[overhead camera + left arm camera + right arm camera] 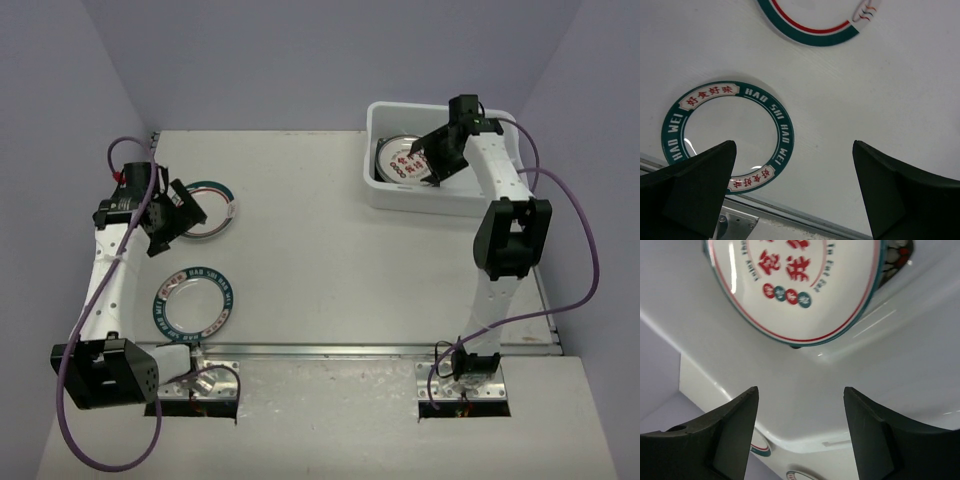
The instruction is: Place the plates into the plastic bin on the countertop
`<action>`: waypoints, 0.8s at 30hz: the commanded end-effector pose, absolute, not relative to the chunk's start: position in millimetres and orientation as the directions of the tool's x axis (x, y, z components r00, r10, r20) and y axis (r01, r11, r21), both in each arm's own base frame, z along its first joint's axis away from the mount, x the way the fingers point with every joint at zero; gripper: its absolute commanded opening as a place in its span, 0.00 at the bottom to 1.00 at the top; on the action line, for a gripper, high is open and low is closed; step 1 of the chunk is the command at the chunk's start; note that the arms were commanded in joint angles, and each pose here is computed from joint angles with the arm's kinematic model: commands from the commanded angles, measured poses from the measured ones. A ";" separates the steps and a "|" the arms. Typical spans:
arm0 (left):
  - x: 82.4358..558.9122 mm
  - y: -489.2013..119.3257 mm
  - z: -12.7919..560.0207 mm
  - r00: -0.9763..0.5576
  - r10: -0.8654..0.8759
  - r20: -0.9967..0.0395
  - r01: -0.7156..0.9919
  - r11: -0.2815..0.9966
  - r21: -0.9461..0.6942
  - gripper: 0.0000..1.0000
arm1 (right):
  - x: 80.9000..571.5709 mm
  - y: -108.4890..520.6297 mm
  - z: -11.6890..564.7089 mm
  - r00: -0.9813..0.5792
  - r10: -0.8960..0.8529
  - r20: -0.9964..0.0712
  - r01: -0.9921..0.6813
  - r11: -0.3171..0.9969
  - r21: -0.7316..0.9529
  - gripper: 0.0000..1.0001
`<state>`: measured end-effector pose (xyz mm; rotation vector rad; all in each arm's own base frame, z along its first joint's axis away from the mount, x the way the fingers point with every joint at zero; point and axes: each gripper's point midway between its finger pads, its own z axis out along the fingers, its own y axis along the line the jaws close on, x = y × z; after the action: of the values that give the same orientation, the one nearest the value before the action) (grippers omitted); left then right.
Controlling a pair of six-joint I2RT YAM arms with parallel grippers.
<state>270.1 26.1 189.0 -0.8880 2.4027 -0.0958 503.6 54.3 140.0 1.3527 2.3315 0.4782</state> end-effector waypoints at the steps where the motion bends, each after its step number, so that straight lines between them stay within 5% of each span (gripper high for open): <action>1: 260.6 77.5 180.7 -0.450 -0.739 -0.501 -0.768 0.606 -0.204 1.00 | 516.5 114.8 281.6 -0.557 0.723 -0.409 0.331 0.645 0.689 0.71; 4: 262.8 94.8 164.5 -0.352 -0.805 -0.478 -0.824 0.509 -0.250 1.00 | 484.6 165.2 353.6 -0.636 0.575 -0.516 0.047 0.696 0.717 0.74; 8: 285.3 97.2 143.3 -0.264 -0.853 -0.450 -0.815 0.446 -0.369 1.00 | 388.7 234.0 329.6 -0.847 0.342 -0.407 -0.179 0.538 0.824 0.99; 11: 305.1 104.8 127.9 -0.232 -0.855 -0.465 -0.805 0.437 -0.401 1.00 | 333.2 249.9 316.6 -0.896 0.301 -0.325 -0.232 0.306 0.923 0.99; 16: 329.3 127.5 98.7 -0.232 -0.842 -0.487 -0.824 0.436 -0.361 1.00 | 290.0 235.6 270.6 -0.904 0.203 -0.377 -0.256 0.450 0.856 0.99; 24: 364.8 131.6 43.3 -0.282 -0.876 -0.392 -0.842 0.421 -0.336 1.00 | 248.2 226.9 265.9 -0.890 0.180 -0.418 -0.321 0.402 0.858 0.99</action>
<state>322.5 116.6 36.2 -1.4827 2.2497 -0.0205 263.7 226.9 245.7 0.0185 2.3406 1.4439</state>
